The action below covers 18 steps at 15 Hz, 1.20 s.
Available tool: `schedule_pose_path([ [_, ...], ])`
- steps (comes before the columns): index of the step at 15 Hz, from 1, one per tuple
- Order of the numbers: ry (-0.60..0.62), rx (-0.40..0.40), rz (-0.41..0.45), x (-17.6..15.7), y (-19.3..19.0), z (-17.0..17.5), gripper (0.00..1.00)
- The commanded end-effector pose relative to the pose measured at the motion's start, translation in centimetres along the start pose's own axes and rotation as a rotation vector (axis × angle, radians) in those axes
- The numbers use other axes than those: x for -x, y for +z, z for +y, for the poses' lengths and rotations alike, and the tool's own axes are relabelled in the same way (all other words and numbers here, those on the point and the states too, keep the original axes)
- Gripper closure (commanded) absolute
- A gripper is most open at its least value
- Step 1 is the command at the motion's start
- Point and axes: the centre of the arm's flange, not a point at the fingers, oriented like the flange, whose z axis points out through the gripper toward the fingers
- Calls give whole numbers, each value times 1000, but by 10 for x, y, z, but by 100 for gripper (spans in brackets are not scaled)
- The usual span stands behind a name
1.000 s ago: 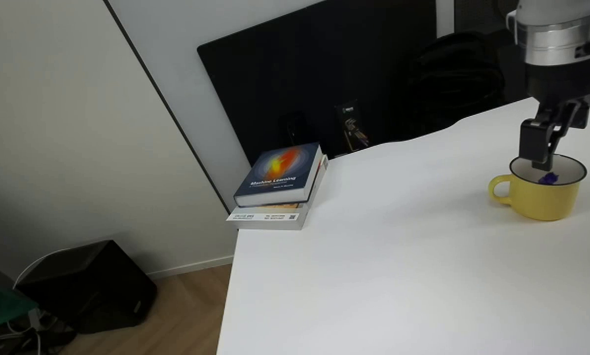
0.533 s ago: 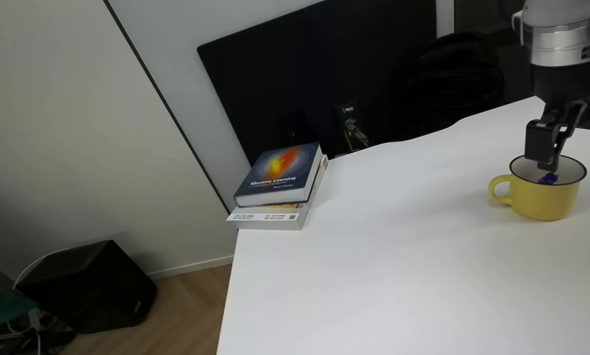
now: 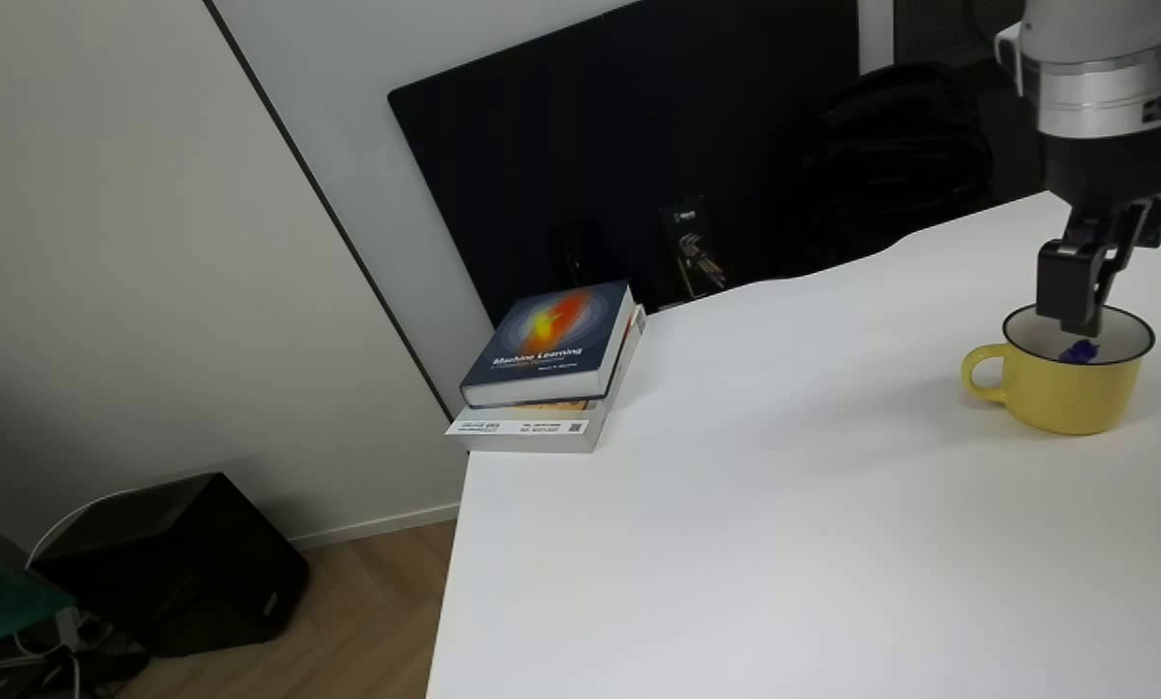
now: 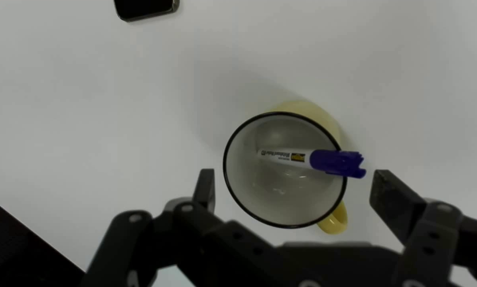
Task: Take the marker out of the cup and put it on the table
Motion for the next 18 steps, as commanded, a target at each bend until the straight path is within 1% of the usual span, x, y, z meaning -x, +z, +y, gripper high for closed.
schedule_pose_path([
  [1,-24,47,23,-2,1,-16,0],
  [3,-48,53,22,-4,3,-24,0],
  [7,-116,99,31,-3,15,-40,0],
  [11,-181,143,28,0,29,-48,0],
  [18,-220,172,24,2,36,-53,0],
])
